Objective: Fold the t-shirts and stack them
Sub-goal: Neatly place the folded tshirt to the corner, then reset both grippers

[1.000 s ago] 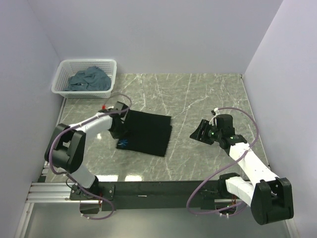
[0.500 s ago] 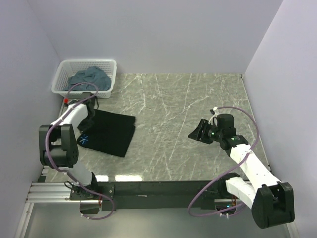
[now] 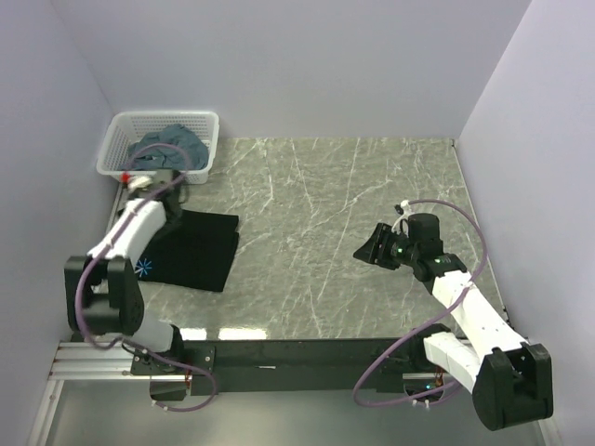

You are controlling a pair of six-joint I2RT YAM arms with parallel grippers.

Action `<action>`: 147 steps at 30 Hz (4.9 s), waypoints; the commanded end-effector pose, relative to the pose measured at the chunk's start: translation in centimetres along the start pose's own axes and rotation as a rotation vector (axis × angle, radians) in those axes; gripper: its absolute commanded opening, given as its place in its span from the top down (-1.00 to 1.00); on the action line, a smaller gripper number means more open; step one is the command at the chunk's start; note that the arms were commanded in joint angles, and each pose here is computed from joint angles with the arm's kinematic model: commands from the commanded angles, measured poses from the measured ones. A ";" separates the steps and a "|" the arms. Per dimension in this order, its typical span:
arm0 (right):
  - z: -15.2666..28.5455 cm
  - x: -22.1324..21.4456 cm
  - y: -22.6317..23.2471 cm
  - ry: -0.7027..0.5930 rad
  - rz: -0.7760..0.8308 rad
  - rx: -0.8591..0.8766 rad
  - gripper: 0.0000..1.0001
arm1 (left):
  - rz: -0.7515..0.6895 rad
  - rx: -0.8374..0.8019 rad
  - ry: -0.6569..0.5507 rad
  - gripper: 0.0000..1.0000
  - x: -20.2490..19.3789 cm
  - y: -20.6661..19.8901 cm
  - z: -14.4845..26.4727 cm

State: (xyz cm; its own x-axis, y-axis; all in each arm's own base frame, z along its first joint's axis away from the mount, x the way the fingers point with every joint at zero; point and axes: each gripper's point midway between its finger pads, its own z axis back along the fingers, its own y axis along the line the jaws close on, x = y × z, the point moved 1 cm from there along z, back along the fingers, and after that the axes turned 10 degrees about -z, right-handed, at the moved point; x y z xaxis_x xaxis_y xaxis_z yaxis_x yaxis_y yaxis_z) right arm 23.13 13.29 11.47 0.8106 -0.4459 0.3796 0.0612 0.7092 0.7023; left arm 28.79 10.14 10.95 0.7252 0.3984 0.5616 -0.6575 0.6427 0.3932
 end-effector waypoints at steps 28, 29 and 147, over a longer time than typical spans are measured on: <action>1.0 0.0 1.0 -0.036 0.042 0.046 -0.08 | -0.761 -0.029 -0.238 -0.13 -13.9 -17.6 7.5; 1.0 0.1 1.1 -0.037 0.042 0.047 -0.08 | -0.774 -0.019 -0.236 -0.09 -13.7 -17.3 7.1; 21.4 7.6 3.6 -1.027 0.252 -0.054 -0.86 | 0.485 -0.837 -0.837 -0.99 -1.8 9.1 20.4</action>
State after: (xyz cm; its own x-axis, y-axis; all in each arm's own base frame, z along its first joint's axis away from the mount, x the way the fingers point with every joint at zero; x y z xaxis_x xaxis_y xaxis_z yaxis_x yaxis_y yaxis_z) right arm 17.16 0.87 28.60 -0.0225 -0.5118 0.8588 0.0364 0.8581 0.5122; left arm 17.01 1.87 27.74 -0.0737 0.3532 0.9326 -0.2543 0.8976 -0.3601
